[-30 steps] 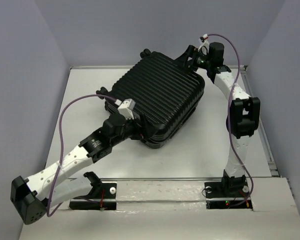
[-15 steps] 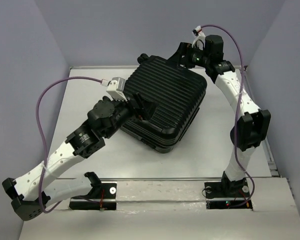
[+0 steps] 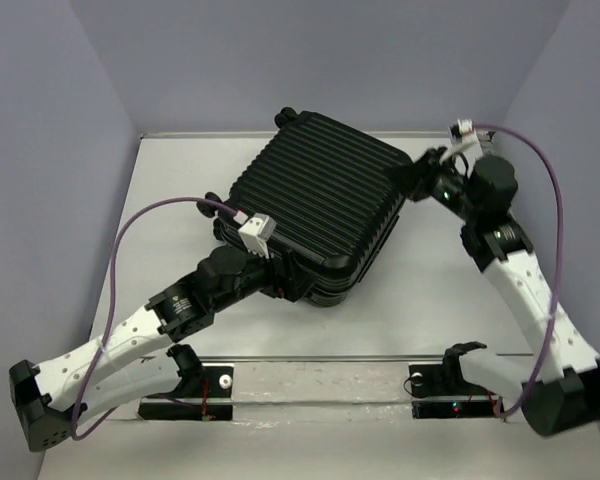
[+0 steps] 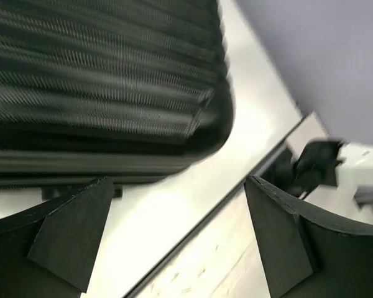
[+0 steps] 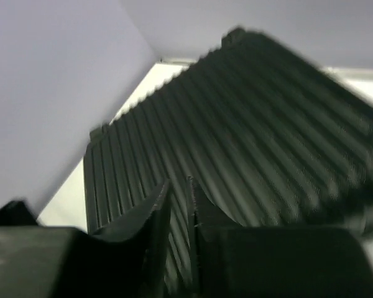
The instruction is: Pack the luggage
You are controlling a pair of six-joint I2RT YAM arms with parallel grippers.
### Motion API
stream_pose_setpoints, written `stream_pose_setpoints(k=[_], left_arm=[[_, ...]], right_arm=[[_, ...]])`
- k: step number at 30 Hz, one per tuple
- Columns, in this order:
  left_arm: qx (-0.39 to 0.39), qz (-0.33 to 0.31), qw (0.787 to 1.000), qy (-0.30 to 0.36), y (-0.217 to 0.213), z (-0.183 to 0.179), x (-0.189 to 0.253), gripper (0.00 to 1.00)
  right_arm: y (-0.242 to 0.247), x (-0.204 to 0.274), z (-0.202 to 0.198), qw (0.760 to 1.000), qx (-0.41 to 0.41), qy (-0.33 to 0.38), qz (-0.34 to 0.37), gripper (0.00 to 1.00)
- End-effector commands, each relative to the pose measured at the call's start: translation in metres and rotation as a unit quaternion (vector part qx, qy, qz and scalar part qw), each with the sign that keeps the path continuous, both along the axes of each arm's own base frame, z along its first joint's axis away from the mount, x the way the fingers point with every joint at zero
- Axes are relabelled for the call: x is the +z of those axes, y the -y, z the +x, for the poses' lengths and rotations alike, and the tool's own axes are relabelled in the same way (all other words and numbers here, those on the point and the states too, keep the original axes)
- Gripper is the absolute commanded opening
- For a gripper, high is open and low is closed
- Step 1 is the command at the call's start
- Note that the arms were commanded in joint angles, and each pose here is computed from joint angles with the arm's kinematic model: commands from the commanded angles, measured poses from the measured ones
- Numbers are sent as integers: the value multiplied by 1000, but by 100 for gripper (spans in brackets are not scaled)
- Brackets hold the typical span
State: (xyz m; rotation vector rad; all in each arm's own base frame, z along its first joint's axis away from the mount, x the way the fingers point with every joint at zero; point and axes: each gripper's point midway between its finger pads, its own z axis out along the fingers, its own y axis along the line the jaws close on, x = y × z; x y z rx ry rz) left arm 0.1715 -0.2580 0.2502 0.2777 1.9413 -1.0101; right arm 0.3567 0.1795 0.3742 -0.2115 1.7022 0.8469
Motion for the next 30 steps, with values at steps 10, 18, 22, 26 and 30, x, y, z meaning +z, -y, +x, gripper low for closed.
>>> stream_pose_setpoints(k=[10,18,22,26,30], left_arm=[[-121,-50,991,-9,58,-38,-13,99],[-92,-25,995,-26,73,-22,-32,99],[-34,-13,999,-21,65,-4,-30,99],[13,-22,1000,-12,53,8,-21,99],[52,-20,998,-6,42,17,-15,99]], right_arm=[[14,-177,-90,996,-1,-38,84,21],[11,-209,-75,998,0,-17,66,35],[13,-217,-62,1000,-5,-2,31,35],[9,-212,-62,999,14,27,19,35],[0,-217,-61,998,48,27,1,41]])
